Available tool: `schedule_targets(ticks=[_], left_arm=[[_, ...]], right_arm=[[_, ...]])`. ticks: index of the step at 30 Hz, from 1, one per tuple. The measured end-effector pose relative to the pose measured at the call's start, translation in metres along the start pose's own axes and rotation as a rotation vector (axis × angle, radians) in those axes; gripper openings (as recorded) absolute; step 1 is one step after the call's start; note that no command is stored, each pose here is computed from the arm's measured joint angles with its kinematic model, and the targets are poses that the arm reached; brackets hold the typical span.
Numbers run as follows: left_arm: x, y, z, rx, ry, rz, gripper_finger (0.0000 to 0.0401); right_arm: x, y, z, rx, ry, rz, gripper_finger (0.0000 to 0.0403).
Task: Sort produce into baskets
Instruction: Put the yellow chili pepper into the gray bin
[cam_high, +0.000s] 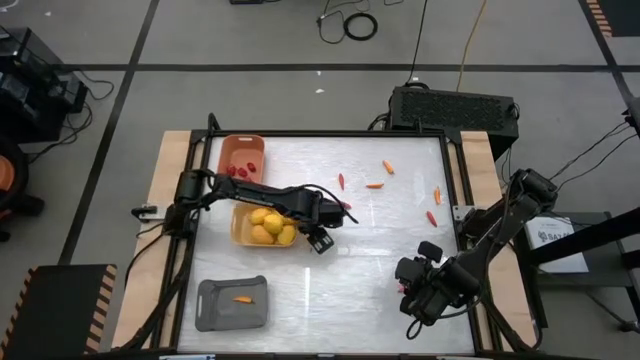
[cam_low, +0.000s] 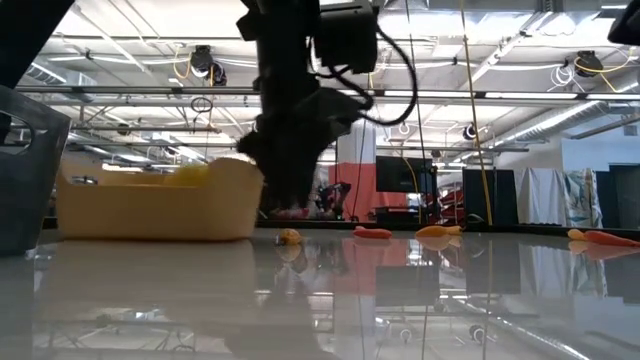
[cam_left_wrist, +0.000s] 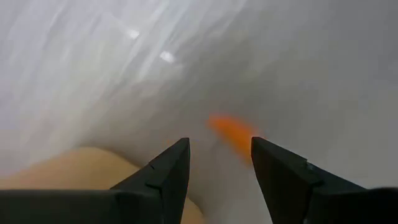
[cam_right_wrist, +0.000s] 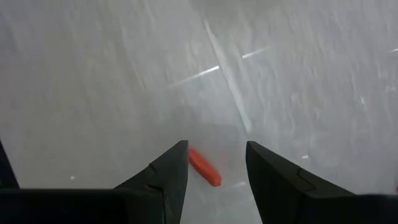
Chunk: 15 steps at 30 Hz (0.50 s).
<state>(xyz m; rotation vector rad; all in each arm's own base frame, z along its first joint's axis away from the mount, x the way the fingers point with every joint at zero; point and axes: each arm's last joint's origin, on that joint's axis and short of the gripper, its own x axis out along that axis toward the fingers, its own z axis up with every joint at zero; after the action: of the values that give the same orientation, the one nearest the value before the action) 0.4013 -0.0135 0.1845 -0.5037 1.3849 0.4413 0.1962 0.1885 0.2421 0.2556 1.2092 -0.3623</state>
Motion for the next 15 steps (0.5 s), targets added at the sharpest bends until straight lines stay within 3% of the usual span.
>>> schedule_targets(ticks=[7, 15], left_arm=[[-0.001, 0.008, -0.009, 0.006, 0.074, 0.107, 0.018], [0.0, -0.008, -0.012, -0.074, 0.034, 0.031, 0.018]], right_arm=[[0.001, -0.001, 0.003, -0.016, 0.0, -0.005, 0.0153], [0.001, -0.003, 0.002, -0.017, 0.006, -0.021, 0.0153]])
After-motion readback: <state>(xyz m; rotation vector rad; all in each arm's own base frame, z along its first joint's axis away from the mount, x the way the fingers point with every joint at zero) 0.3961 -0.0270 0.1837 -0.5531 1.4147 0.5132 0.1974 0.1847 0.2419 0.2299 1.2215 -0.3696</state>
